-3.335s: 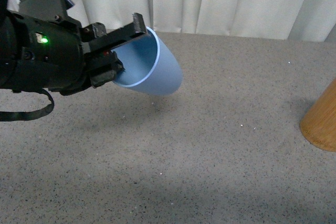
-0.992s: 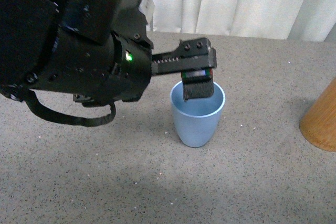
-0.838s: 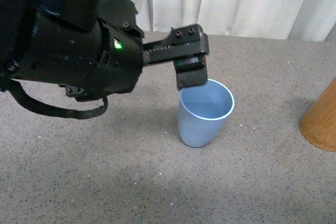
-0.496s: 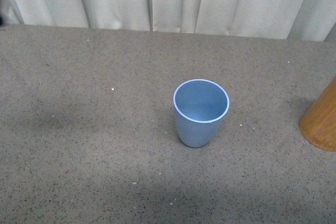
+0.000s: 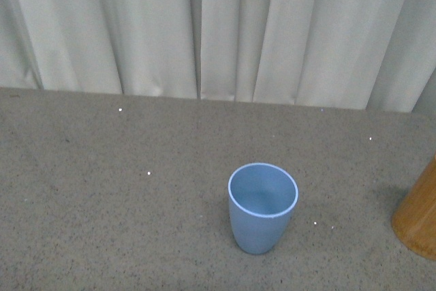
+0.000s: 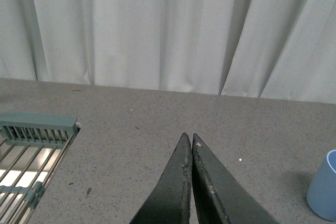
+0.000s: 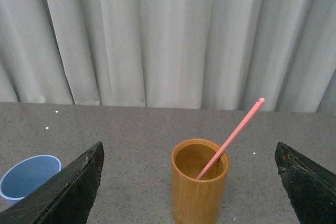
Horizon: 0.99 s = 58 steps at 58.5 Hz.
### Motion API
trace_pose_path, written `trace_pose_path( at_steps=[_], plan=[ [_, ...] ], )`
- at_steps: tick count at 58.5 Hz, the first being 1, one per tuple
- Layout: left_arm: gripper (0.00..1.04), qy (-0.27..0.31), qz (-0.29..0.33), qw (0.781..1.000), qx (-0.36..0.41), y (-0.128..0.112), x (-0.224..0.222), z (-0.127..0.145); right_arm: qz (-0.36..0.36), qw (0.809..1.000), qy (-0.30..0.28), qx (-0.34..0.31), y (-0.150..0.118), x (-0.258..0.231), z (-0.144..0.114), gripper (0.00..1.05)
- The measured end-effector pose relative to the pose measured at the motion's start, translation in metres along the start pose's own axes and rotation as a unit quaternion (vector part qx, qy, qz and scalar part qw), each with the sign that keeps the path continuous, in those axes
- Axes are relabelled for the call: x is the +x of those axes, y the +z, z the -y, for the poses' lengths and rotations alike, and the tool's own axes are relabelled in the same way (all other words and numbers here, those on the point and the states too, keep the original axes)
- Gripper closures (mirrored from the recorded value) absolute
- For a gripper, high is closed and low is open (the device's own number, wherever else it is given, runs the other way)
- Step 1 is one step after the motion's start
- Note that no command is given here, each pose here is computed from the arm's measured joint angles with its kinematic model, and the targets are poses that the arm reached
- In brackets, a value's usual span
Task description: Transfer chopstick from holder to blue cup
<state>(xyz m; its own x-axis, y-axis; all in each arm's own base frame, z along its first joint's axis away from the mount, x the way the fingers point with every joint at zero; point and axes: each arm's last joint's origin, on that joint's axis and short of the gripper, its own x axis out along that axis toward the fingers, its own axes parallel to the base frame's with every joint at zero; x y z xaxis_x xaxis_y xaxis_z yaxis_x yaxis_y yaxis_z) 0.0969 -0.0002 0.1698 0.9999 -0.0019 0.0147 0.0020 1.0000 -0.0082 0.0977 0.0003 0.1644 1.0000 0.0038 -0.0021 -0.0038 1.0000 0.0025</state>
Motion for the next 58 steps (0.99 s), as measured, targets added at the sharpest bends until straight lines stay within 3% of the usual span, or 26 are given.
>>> trace_pose_path(
  at_steps=[6, 12, 22, 25, 31, 36, 47, 58],
  plan=[
    [1.0, 0.0, 0.001, 1.0, 0.0, 0.0, 0.0, 0.0, 0.0, 1.0, 0.0, 0.0, 0.0, 0.0, 0.0, 0.1],
    [0.77, 0.0, 0.001, 1.0, 0.0, 0.0, 0.0, 0.0, 0.0, 1.0, 0.0, 0.0, 0.0, 0.0, 0.0, 0.1],
    [0.49, 0.0, 0.001, 1.0, 0.0, 0.0, 0.0, 0.0, 0.0, 1.0, 0.0, 0.0, 0.0, 0.0, 0.0, 0.1],
    [0.4, 0.0, 0.001, 1.0, 0.0, 0.0, 0.0, 0.0, -0.023, 0.999, 0.006, 0.031, 0.001, 0.001, 0.0, 0.1],
    [0.2, -0.001, 0.001, 1.0, 0.0, 0.0, 0.0, 0.0, -0.039, 0.985, -0.031, 0.165, 0.018, 0.024, 0.009, 0.1],
    [0.06, 0.0, 0.001, 1.0, 0.0, 0.0, 0.0, 0.0, -0.043, 0.979, -0.056, 0.192, 0.035, 0.053, 0.017, 0.1],
    [0.07, 0.0, 0.001, 1.0, 0.001, 0.0, 0.0, 0.0, -0.167, 0.967, -0.094, 0.168, 0.028, 0.125, 0.033, 0.1],
    [0.07, 0.0, 0.001, 1.0, 0.001, 0.0, 0.0, 0.0, -0.198, 0.966, -0.136, 0.1, 0.022, 0.165, 0.04, 0.1]
  ],
)
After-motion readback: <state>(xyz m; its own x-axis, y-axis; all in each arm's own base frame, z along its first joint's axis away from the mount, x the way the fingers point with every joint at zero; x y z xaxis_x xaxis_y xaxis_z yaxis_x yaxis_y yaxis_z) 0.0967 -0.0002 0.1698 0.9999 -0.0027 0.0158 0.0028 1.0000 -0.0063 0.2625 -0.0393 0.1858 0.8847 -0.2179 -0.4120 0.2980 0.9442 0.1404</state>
